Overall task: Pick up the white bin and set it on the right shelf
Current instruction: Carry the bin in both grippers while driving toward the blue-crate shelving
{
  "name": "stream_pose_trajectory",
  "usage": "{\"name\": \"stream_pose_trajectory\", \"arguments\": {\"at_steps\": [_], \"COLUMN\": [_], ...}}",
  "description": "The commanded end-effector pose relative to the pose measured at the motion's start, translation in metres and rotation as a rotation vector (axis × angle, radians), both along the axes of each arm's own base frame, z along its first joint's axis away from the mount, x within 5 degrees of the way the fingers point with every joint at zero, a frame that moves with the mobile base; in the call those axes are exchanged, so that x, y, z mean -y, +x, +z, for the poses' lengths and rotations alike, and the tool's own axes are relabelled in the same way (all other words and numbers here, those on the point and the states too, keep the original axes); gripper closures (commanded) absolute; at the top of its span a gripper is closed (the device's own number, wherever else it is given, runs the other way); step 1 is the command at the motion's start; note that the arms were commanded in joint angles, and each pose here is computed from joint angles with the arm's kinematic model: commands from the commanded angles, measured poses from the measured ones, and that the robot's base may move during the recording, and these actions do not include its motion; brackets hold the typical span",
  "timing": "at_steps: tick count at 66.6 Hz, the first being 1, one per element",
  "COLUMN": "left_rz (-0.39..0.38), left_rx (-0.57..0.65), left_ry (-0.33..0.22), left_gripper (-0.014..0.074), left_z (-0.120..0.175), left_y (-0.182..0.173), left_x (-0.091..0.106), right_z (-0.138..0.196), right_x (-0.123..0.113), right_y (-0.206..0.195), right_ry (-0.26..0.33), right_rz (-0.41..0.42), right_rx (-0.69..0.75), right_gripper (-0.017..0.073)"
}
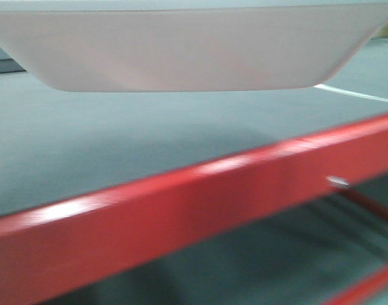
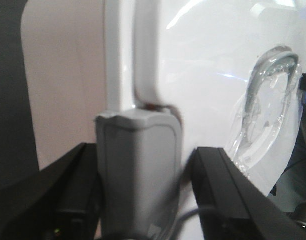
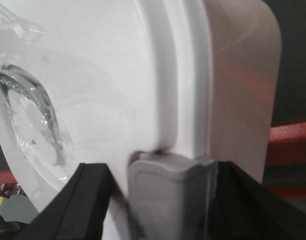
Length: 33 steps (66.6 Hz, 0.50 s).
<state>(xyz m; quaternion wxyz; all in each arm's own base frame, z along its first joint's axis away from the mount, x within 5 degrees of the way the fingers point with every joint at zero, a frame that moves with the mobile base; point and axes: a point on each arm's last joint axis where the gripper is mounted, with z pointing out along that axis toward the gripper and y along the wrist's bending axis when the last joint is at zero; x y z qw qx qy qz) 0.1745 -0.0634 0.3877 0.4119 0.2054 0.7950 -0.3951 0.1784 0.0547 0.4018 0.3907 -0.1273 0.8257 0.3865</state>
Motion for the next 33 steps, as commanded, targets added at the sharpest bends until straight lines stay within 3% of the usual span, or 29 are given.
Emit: {"name": "stream_pose_trajectory", "arguments": {"at_steps": [1, 33], "left_rz": [-0.145, -0.145], "left_rx": [0.060, 0.060], "left_ry": [-0.166, -0.166], "left_gripper": [0.0363, 0.0363], "left_z": [0.0276, 0.0276], "left_y": [-0.0184, -0.0184], "left_x": [0.0129, 0.0129], "right_z": [0.0278, 0.0278], "right_x": [-0.0161, -0.0161], "right_y": [-0.0202, -0.0202], "right_ry": [0.205, 0.205], "right_rz": [0.166, 0.166], "right_rx": [0.021, 0.021], "right_gripper": [0.0108, 0.0108]}}
